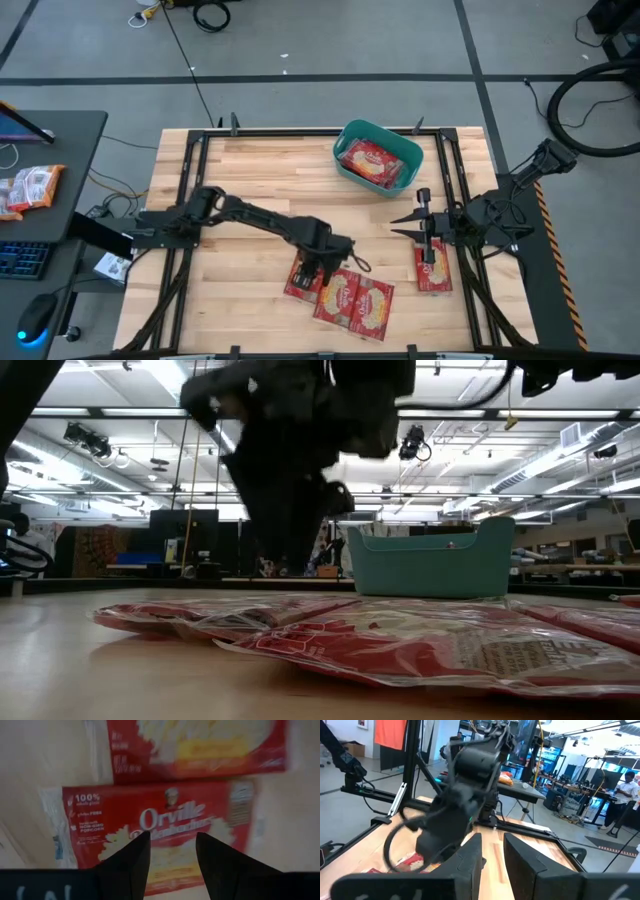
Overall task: Sort popcorn bags into baskets
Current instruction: Put the popcorn bag into the bin
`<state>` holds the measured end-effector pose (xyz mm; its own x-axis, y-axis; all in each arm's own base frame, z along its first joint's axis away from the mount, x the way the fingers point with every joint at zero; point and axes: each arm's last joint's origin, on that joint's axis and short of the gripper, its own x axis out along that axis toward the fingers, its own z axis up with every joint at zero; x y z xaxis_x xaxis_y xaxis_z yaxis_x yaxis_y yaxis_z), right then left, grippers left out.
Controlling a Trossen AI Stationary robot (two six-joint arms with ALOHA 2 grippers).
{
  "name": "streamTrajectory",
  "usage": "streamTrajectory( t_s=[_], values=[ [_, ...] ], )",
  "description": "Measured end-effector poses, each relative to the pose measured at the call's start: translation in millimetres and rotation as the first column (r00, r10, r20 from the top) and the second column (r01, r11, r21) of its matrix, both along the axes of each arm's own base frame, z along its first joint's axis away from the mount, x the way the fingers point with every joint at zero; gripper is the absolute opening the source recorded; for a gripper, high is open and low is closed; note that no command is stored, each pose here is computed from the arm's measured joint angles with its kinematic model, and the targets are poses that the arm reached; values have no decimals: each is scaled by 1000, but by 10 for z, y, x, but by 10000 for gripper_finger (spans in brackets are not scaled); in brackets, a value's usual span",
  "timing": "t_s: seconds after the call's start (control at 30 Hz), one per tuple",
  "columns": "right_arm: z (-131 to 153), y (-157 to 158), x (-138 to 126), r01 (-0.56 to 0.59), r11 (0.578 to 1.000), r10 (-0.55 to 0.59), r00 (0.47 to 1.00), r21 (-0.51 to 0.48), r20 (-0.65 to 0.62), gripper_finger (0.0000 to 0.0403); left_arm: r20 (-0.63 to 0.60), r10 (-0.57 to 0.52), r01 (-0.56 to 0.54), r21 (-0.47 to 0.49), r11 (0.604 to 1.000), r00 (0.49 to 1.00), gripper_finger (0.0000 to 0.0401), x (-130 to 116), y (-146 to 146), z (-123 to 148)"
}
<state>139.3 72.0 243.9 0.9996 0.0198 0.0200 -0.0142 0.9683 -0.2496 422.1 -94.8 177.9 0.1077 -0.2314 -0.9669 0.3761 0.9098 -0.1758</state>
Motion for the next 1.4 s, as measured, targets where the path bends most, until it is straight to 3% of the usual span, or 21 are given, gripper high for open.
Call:
streamTrajectory(
  t_s=[0.17, 0.33, 0.4, 0.53, 0.7, 0.9, 1.03, 1.1, 1.17, 1.3, 1.4],
  values=[
    [0, 1, 0, -4, 1000, 4, 1000, 0, 1, 86, -30, -65, 69, 173, 983, 997, 162, -18, -46, -164],
    [-1, 2, 0, -5, 1000, 5, 1000, 0, 0, 86, -31, -29, 37, 303, 952, 999, 162, 34, 73, -281],
    [0, 2, 0, -6, 1000, 6, 1000, 0, 0, 86, -4, 3, -1, 386, 923, 1000, 162, 76, 168, -310],
    [-1, 2, 0, -5, 1000, 5, 1000, 0, 0, 86, 115, 85, -134, 547, 826, 990, 162, 177, 374, -321],
    [-6, 2, 1, -6, 1000, 6, 1000, -4, -6, 86, 167, 116, -197, 648, 736, 979, 162, 200, 546, -276],
    [-14, 1, 1, -2, 1000, 1, 1000, -8, -12, 86, 210, 118, -226, 623, 749, 971, 162, 162, 531, -56],
    [-16, 1, 1, -1, 1000, 1, 1000, -3, -14, 86, 174, 89, -168, 514, 841, 981, 162, 97, 374, 53],
    [-15, 1, 0, -1, 1000, 1, 1000, -2, -14, 86, 123, 71, -122, 479, 869, 990, 162, 41, 268, 37],
    [-17, 1, 1, -1, 1000, 1, 1000, -2, -15, 86, 101, 78, -118, 488, 865, 992, 162, -1, 165, 13],
    [-16, 1, 1, -2, 1000, 2, 1000, -1, -14, 86, 132, 120, -175, 571, 802, 984, 162, -72, -34, -15],
    [-7, 2, 0, -5, 1000, 5, 1000, 4, -6, 86, 190, 157, -240, 579, 779, 969, 162, -95, -165, -3]
  ],
)
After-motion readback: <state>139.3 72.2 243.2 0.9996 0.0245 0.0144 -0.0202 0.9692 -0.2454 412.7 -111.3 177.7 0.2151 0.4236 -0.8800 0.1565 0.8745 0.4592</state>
